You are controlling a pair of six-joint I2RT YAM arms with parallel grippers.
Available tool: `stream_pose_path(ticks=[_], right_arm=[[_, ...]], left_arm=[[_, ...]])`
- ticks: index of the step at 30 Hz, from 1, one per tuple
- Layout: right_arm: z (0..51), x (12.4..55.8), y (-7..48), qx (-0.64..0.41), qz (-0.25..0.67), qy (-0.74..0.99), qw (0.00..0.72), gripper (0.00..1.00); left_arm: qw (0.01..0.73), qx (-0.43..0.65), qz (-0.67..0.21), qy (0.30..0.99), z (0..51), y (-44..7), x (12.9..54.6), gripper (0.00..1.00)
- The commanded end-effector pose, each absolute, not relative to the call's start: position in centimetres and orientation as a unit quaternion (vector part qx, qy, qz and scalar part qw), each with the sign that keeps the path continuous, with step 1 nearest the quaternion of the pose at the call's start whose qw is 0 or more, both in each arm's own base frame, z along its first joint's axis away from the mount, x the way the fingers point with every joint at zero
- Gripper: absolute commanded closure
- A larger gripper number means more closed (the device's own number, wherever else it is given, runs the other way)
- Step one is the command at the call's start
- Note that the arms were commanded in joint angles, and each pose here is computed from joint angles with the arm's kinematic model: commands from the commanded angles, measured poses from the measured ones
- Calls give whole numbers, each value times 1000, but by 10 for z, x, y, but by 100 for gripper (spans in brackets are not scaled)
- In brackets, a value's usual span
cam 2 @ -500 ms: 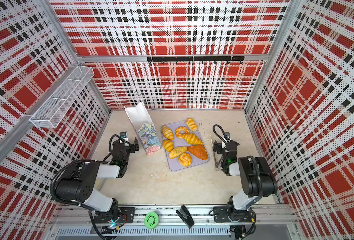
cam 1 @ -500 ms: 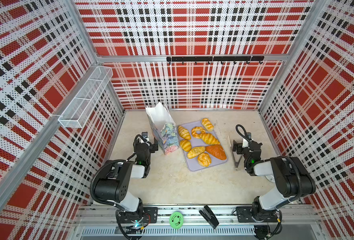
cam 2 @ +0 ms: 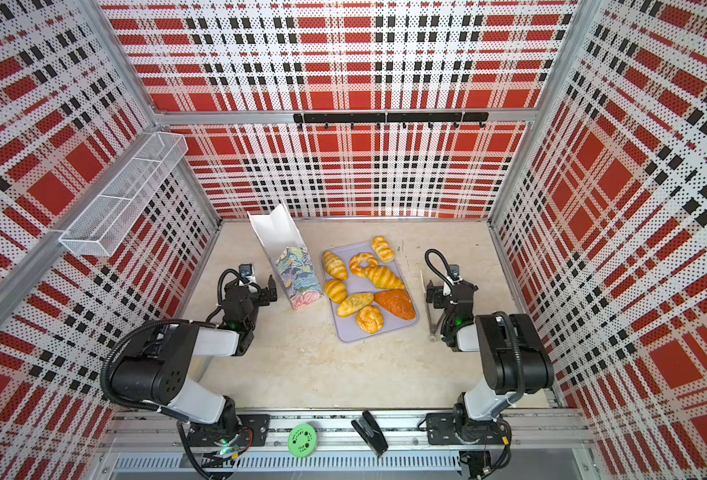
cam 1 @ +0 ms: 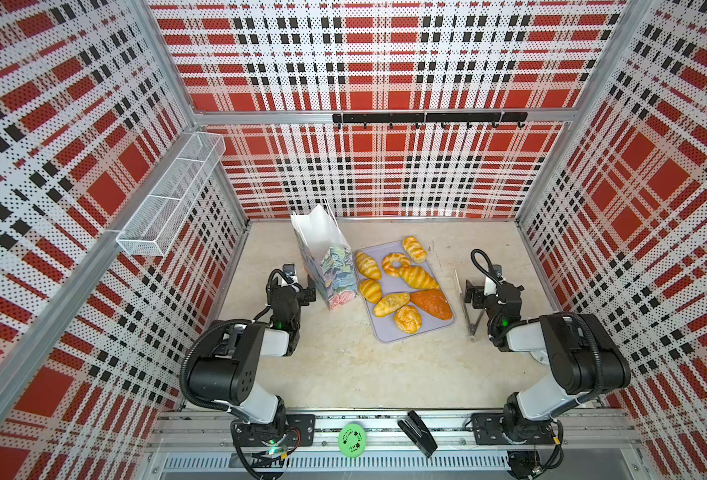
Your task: Place the fake bread into the paper bag
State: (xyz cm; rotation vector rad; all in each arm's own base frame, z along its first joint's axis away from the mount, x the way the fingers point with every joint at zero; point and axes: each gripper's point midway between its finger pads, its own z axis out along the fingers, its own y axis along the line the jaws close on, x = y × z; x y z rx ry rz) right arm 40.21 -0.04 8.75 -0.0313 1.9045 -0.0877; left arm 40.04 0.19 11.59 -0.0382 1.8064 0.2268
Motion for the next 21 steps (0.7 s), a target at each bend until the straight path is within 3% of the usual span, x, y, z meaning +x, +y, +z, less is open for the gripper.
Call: stream_pose_path(ticks=[1,21], right_arm=[[108,409,0,-12,-34,794,607,0],[112,409,0,-12,-34,791,611,0]], left_arm=[[617,-21,88,782,119,3,405,1],[619,-32,85,780,122,7,405,1]])
